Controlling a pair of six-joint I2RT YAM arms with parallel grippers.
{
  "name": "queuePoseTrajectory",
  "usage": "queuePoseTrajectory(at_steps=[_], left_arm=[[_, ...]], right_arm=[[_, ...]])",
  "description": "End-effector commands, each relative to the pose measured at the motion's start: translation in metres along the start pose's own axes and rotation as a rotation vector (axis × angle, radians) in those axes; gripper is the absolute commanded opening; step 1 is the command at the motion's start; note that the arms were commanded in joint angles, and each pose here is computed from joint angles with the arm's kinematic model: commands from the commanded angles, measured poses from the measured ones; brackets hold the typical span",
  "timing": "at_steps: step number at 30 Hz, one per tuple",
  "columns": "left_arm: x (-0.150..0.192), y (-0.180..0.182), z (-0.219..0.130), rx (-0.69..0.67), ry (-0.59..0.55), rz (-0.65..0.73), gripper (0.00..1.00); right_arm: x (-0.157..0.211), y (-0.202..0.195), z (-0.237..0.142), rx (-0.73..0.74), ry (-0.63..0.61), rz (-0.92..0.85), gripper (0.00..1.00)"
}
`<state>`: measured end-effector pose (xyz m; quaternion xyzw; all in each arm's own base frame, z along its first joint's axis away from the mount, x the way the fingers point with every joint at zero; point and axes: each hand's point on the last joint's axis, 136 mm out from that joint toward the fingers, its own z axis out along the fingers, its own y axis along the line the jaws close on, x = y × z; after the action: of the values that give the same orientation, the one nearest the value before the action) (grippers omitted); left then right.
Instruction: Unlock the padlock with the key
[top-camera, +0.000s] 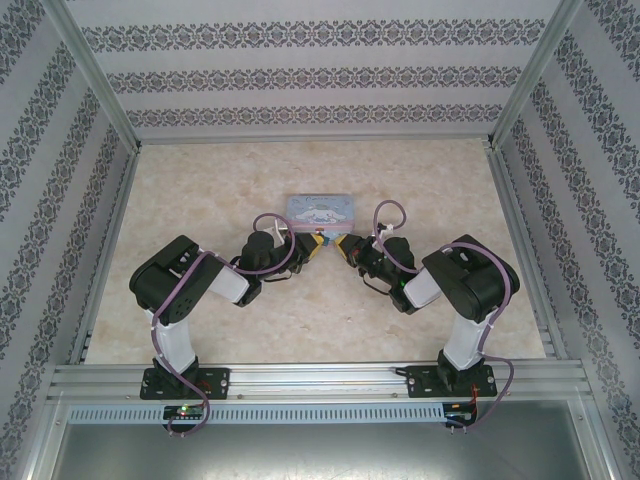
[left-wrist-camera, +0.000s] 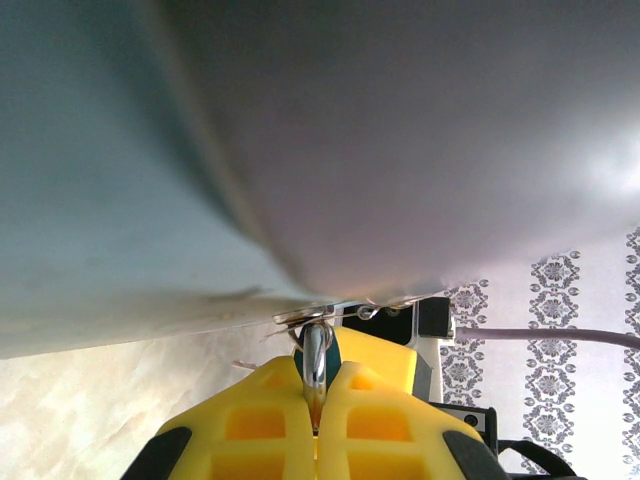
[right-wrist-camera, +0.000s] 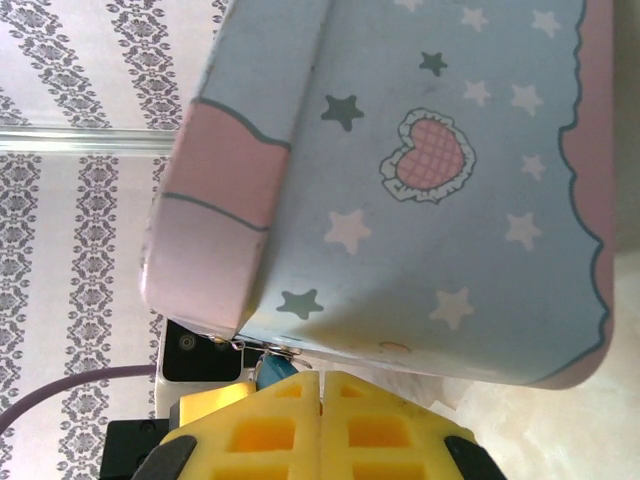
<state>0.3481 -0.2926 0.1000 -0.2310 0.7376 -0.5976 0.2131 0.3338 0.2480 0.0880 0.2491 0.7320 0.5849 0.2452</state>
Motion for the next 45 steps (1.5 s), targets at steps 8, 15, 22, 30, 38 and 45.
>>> queuePoseTrajectory(at_steps=[8,15,22,30,38,45], left_arm=[[0.047,-0.02,0.002,0.095,0.192,0.046,0.0],[0.049,-0.018,-0.005,0.102,0.192,0.034,0.0],[0.049,-0.022,-0.006,0.116,0.191,0.046,0.0],[0.046,-0.028,-0.008,0.15,0.168,0.042,0.0],[0.048,-0.023,-0.009,0.136,0.175,0.043,0.0],[0.047,-0.005,-0.009,0.086,0.16,0.062,0.0]], right_arm=[[0.034,0.017,0.006,-0.079,0.117,-0.032,0.0],[0.05,0.018,0.007,-0.089,0.162,-0.107,0.0],[0.057,0.011,0.007,-0.061,0.154,-0.036,0.0],[0.058,0.012,0.007,-0.052,0.131,0.077,0.0],[0.055,0.013,0.008,-0.051,0.102,0.108,0.0],[0.061,0.023,0.019,-0.075,0.119,0.117,0.0]])
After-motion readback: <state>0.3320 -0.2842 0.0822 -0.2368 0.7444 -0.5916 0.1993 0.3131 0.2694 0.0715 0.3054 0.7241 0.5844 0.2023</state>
